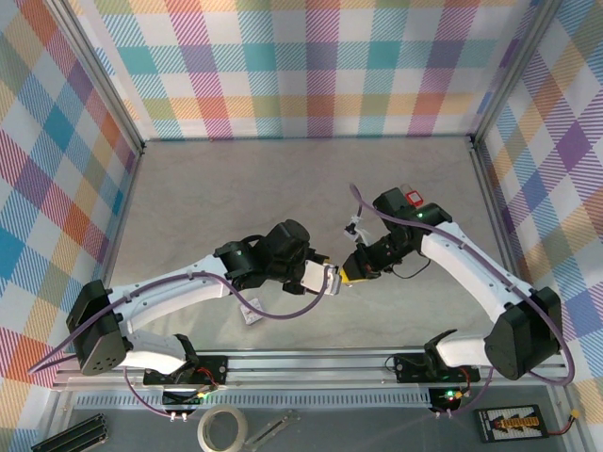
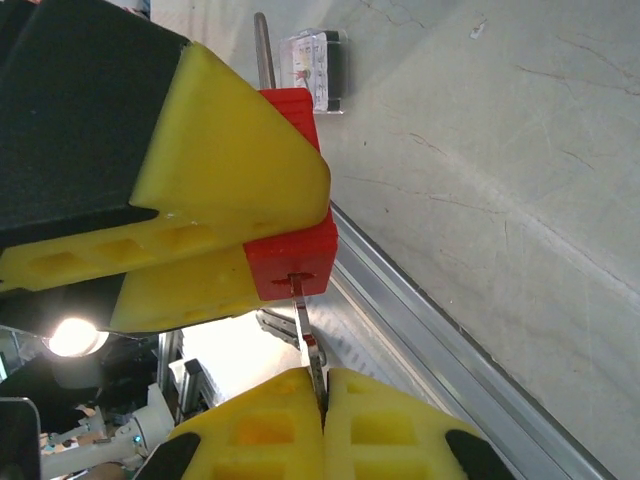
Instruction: Unlock with the key
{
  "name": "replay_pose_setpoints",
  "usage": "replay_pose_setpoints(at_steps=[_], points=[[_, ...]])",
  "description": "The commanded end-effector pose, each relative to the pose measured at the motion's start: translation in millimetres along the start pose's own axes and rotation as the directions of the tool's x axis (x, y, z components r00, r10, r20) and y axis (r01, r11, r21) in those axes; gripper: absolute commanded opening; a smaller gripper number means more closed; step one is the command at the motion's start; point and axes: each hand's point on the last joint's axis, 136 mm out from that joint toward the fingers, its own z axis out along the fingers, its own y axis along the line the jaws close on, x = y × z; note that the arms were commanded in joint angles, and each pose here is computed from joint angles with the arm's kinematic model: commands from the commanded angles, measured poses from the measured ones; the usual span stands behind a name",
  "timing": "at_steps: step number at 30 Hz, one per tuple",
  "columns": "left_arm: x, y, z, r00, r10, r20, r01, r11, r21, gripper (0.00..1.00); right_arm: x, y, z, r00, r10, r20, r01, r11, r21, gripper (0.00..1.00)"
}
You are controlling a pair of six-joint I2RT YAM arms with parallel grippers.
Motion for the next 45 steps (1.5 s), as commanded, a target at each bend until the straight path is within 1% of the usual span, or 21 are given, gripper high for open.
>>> replay_pose_setpoints(at_steps=[1, 9, 12, 15, 17, 20, 21, 23, 26, 28, 29, 30, 32, 34, 36, 38, 40, 43, 45], points=[[-84, 4, -32, 0.942, 0.044, 0.332, -0.047, 0.999, -0.001, 0.0, -32, -5, 4, 0.99, -0.095, 0.105, 0.093, 0.995, 0.019, 0.0], [-100, 9, -36, 0.913, -0.01, 0.407, 0.012, 1.0, -0.003, 0.0, -42, -1, 13, 0.987, -0.056, 0.147, 0.067, 0.995, -0.071, 0.0], [-94, 11, -24, 0.934, 0.012, 0.358, 0.005, 0.999, -0.046, 0.0, -47, 0, 13, 0.987, -0.016, 0.158, 0.03, 0.996, -0.088, 0.0], [-82, 19, -11, 0.952, 0.054, 0.303, -0.006, 0.988, -0.155, 0.0, -54, 6, 10, 0.983, 0.081, 0.165, -0.058, 0.989, -0.139, 0.0], [-70, 24, 1, 0.966, 0.095, 0.241, -0.036, 0.971, -0.237, 0.0, -60, 9, 7, 0.971, 0.175, 0.162, -0.145, 0.972, -0.184, 0.0], [-52, 27, 17, 0.979, 0.124, 0.159, -0.069, 0.946, -0.316, 0.0, -64, 7, 4, 0.931, 0.339, 0.135, -0.302, 0.923, -0.239, 0.0], [-48, 27, 21, 0.981, 0.128, 0.146, -0.075, 0.943, -0.325, 0.0, -64, 5, 3, 0.915, 0.382, 0.128, -0.344, 0.906, -0.247, 0.0], [-41, 25, 26, 0.983, 0.125, 0.133, -0.073, 0.938, -0.34, 0.0, -67, 2, 1, 0.877, 0.467, 0.113, -0.417, 0.856, -0.305, 0.0], [-36, 22, 30, 0.986, 0.114, 0.123, -0.067, 0.94, -0.335, 0.0, -66, -2, -1, 0.841, 0.532, 0.1, -0.476, 0.814, -0.332, 0.0], [-36, 23, 30, 0.987, 0.098, 0.129, -0.05, 0.941, -0.335, 0.0, -64, -3, -2, 0.828, 0.552, 0.096, -0.496, 0.802, -0.333, 0.0], [-35, 22, 30, 0.987, 0.089, 0.133, -0.041, 0.944, -0.328, 0.0, -63, -3, -4, 0.826, 0.555, 0.099, -0.499, 0.802, -0.328, 0.0], [-36, 21, 30, 0.987, 0.081, 0.138, -0.033, 0.947, -0.32, 0.0, -62, -4, -6, 0.824, 0.556, 0.106, -0.501, 0.804, -0.319, 0.02], [-36, 20, 28, 0.988, 0.049, 0.147, -0.002, 0.955, -0.298, 0.0, -57, -9, -12, 0.826, 0.546, 0.142, -0.499, 0.825, -0.267, 0.16], [-35, 16, 25, 0.987, 0.003, 0.158, 0.037, 0.968, -0.249, 0.0, -53, -19, -24, 0.834, 0.513, 0.202, -0.483, 0.857, -0.183, 0.23], [-32, 11, 23, 0.987, -0.048, 0.155, 0.077, 0.979, -0.187, 0.0, -52, -24, -38, 0.851, 0.46, 0.255, -0.43, 0.887, -0.168, 0.31], [-27, 5, 20, 0.985, -0.099, 0.14, 0.116, 0.985, -0.124, 0.0, -50, -37, -55, 0.861, 0.389, 0.327, -0.383, 0.92, -0.087, 0.4], [-23, 3, 17, 0.98, -0.143, 0.136, 0.155, 0.984, -0.088, 0.0, -48, -46, -66, 0.876, 0.305, 0.374, -0.329, 0.944, 0.001, 0.5], [-19, -1, 8, 0.968, -0.201, 0.147, 0.207, 0.978, -0.029, 0.0, -48, -52, -73, 0.901, 0.146, 0.408, -0.207, 0.972, 0.108, 0.57], [-16, 0, 3, 0.963, -0.229, 0.141, 0.233, 0.973, -0.008, 0.0, -49, -53, -74, 0.905, 0.059, 0.421, -0.129, 0.981, 0.142, 0.58]])
